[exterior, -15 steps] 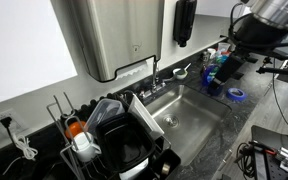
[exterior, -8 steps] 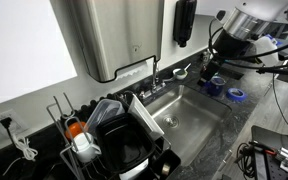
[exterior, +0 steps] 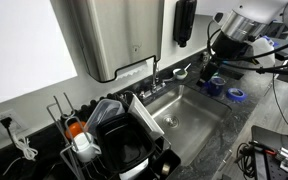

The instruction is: Open the tap of the sink.

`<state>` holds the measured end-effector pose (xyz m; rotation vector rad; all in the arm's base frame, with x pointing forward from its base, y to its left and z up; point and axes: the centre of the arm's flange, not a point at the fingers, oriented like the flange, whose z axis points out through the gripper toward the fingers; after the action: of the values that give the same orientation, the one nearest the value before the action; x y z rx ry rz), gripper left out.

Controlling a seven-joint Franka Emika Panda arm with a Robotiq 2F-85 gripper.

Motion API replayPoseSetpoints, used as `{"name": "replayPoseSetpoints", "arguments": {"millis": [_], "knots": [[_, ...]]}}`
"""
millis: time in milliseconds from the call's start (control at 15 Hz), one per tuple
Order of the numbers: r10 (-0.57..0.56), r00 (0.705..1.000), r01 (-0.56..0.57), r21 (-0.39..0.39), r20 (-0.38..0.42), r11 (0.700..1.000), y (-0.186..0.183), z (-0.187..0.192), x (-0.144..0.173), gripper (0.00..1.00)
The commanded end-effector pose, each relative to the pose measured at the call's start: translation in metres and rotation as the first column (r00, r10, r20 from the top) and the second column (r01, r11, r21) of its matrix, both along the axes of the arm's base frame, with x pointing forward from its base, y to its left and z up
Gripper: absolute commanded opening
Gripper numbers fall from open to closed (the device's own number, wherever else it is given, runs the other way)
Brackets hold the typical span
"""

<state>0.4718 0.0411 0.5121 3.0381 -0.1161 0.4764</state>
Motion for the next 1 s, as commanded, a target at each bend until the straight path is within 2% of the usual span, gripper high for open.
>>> {"name": "replayPoseSetpoints", "arguments": {"millis": [0,267,600,933], "knots": [[0.015,1.0,-0.015,-0.009,0.003,1.0,-0.005,0.0,0.005,1.0],[0.084,0.996,-0.084,-0.031,-0.003,0.996,-0.023,-0.013,0.016,1.0],[0.203,0.979,-0.204,-0.073,-0.027,0.976,-0.058,-0.04,0.037,1.0],[0.258,0.961,-0.269,-0.116,-0.103,0.956,-0.095,-0.076,0.059,1.0]]}}
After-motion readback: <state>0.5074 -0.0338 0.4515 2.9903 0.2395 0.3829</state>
